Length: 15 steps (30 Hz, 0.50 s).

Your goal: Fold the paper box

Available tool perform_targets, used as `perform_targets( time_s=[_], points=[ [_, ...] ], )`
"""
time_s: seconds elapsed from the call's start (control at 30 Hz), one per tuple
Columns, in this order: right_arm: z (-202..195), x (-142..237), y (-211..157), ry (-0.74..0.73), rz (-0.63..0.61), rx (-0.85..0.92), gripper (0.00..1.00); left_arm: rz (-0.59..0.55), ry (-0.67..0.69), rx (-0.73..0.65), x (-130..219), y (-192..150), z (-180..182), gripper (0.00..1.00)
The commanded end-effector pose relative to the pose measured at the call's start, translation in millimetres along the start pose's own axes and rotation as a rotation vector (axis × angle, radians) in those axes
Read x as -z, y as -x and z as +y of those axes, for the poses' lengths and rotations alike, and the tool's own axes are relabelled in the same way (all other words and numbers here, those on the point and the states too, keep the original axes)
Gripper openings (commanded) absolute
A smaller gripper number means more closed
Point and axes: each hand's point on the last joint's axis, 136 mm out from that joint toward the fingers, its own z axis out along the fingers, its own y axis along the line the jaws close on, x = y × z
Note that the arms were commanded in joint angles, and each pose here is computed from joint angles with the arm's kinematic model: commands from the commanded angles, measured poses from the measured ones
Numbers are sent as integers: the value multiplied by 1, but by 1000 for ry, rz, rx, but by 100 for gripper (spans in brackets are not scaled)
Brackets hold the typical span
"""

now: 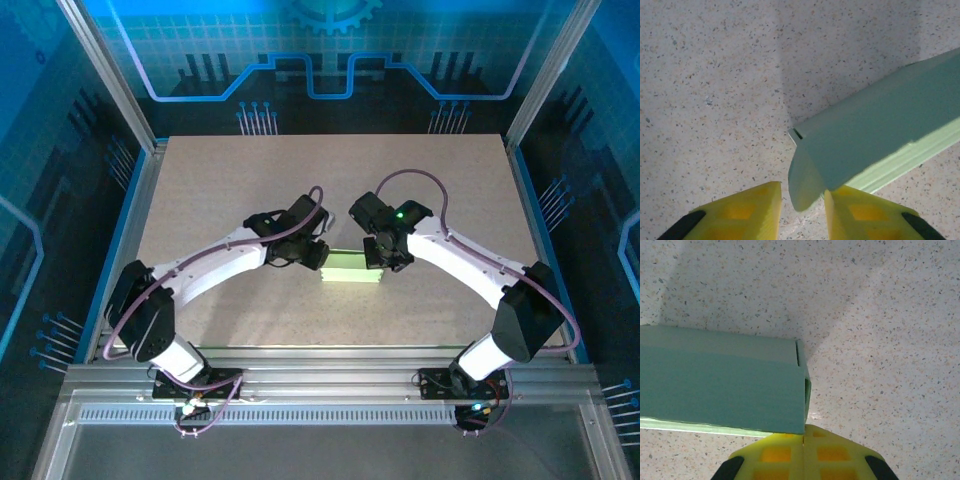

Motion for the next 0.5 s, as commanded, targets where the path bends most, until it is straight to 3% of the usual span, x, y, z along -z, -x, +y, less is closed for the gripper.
perform_targets(
  time_s=[0.0, 0.3, 0.47],
  points=[
    [-3, 7, 4, 8, 5, -3, 0, 4, 24, -22, 2, 7, 3, 26],
    [-1, 6, 3, 12, 10, 0, 0, 12, 25, -11, 3, 11, 2, 3],
    [-1, 5, 3, 14, 10, 5, 0, 20, 16, -3, 4, 13, 0, 0]
  ],
)
